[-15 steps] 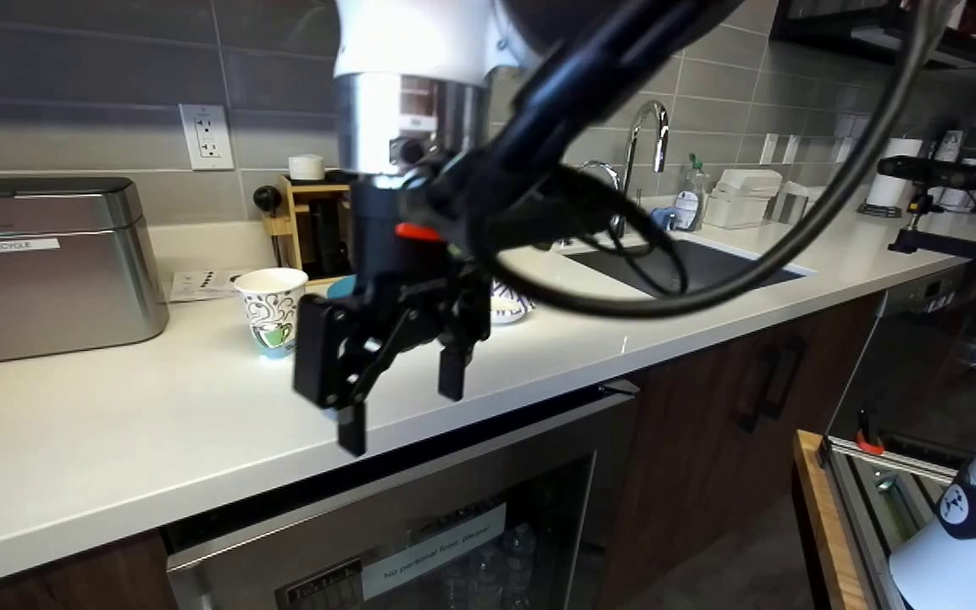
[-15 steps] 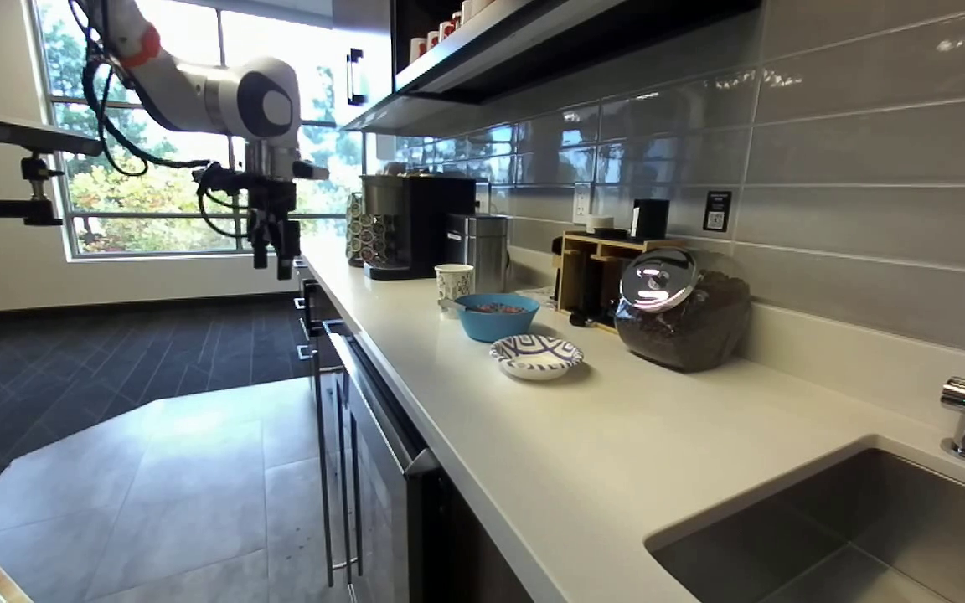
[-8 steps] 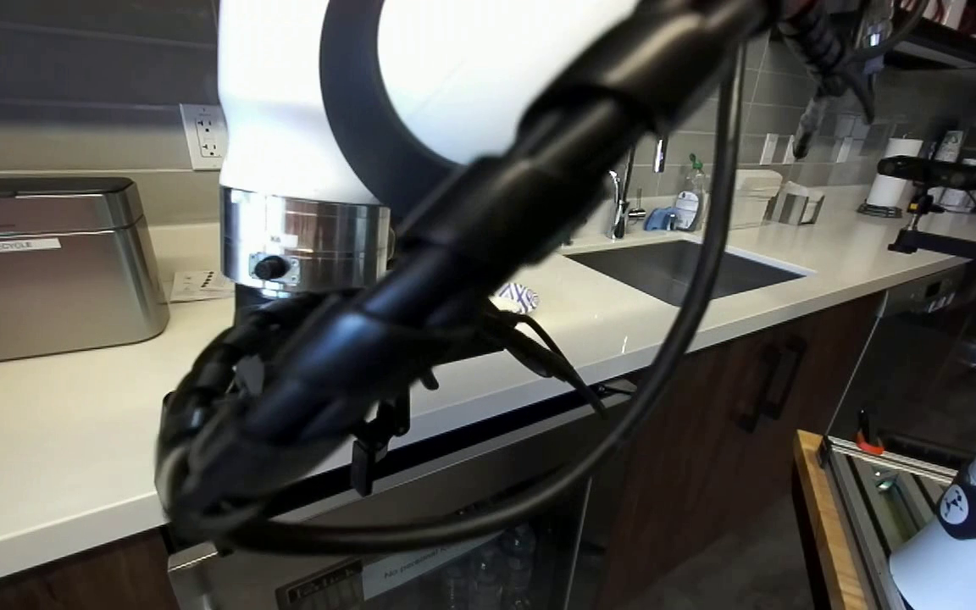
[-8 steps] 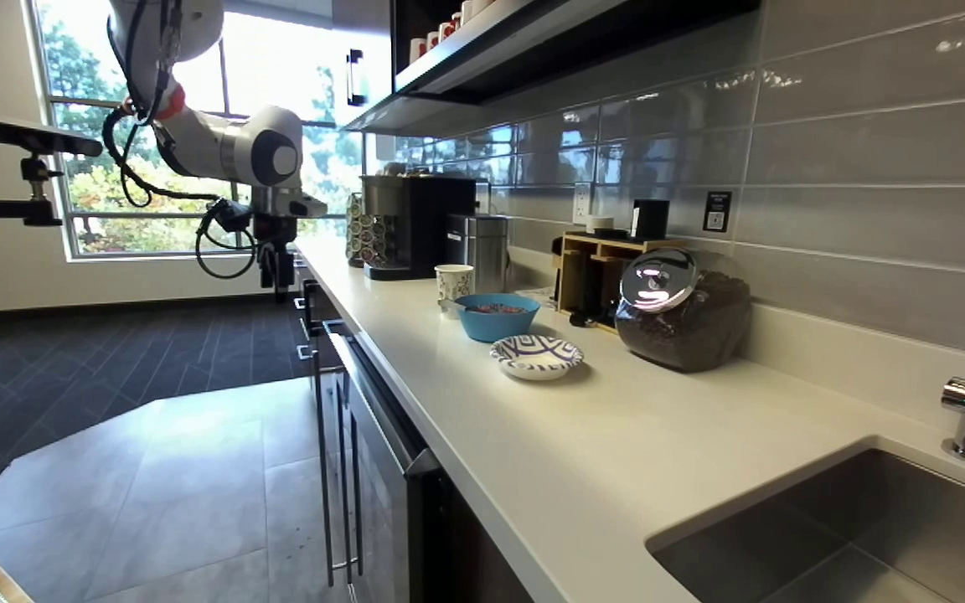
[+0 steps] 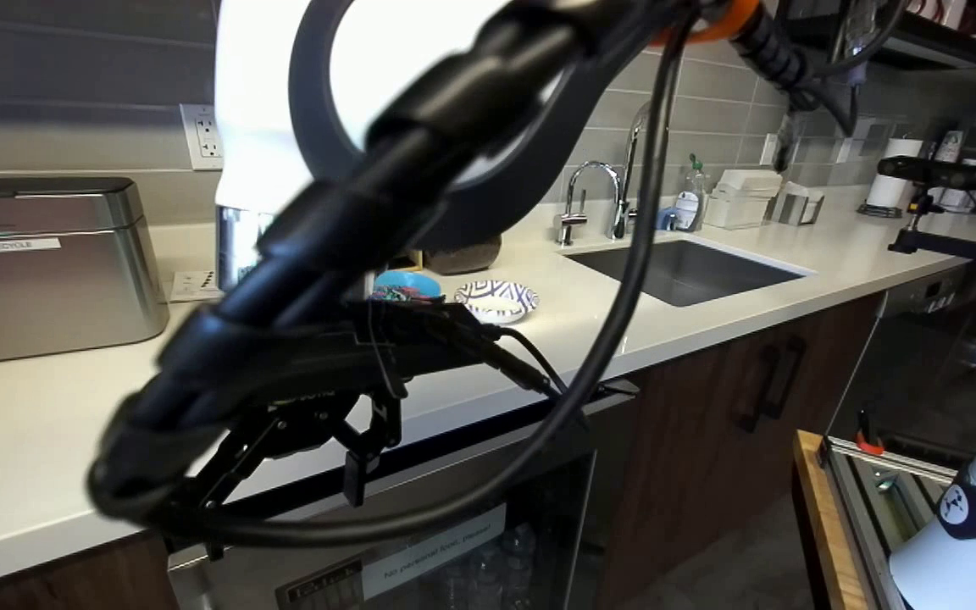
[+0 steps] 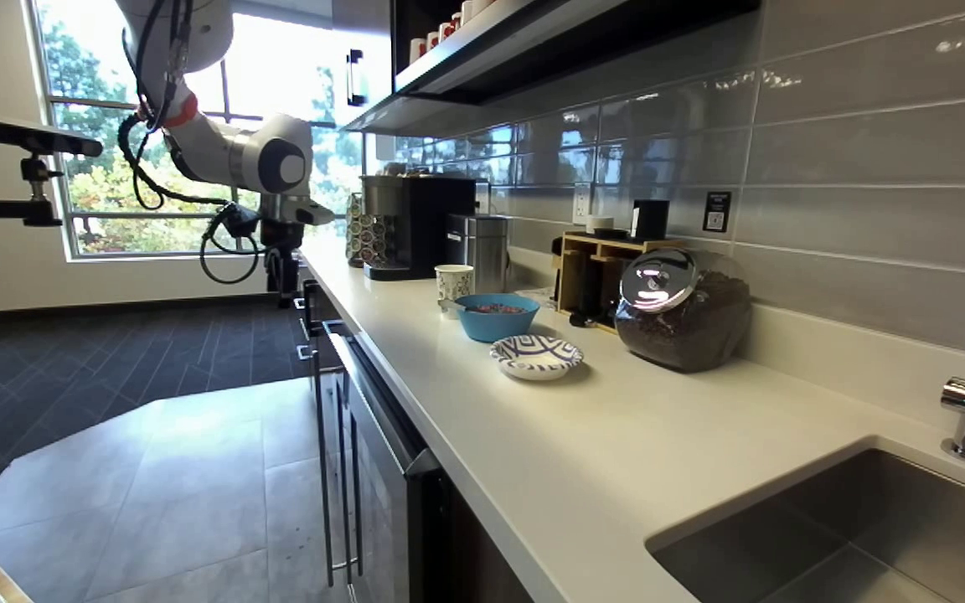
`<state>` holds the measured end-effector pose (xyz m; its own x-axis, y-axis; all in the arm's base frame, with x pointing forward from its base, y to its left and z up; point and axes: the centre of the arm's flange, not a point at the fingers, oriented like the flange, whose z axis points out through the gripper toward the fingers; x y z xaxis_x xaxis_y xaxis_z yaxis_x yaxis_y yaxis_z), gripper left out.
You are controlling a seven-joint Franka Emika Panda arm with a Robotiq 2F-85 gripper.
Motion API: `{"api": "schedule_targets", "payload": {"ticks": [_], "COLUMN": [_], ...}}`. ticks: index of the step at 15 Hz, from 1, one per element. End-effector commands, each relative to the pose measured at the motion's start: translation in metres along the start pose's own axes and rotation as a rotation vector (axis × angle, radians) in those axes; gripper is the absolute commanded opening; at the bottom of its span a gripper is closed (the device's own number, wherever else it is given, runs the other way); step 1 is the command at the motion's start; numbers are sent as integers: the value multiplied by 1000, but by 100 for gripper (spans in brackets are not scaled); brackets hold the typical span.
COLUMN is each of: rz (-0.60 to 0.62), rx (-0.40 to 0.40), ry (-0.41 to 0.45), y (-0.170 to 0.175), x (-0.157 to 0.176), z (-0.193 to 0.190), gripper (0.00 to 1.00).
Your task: Open the clear cabinet door
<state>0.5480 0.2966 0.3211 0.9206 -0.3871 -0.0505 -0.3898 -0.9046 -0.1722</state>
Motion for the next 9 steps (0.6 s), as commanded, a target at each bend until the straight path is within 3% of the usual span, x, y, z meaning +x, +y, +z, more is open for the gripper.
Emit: {"api": "schedule_targets", "payload": {"ticks": [1, 9], "rz": [90, 295], "rx": [26, 6], "ry": [-55, 30], "y": [-27, -48], "x": [22, 57], "z": [42, 114], "gripper": [100, 100]}}
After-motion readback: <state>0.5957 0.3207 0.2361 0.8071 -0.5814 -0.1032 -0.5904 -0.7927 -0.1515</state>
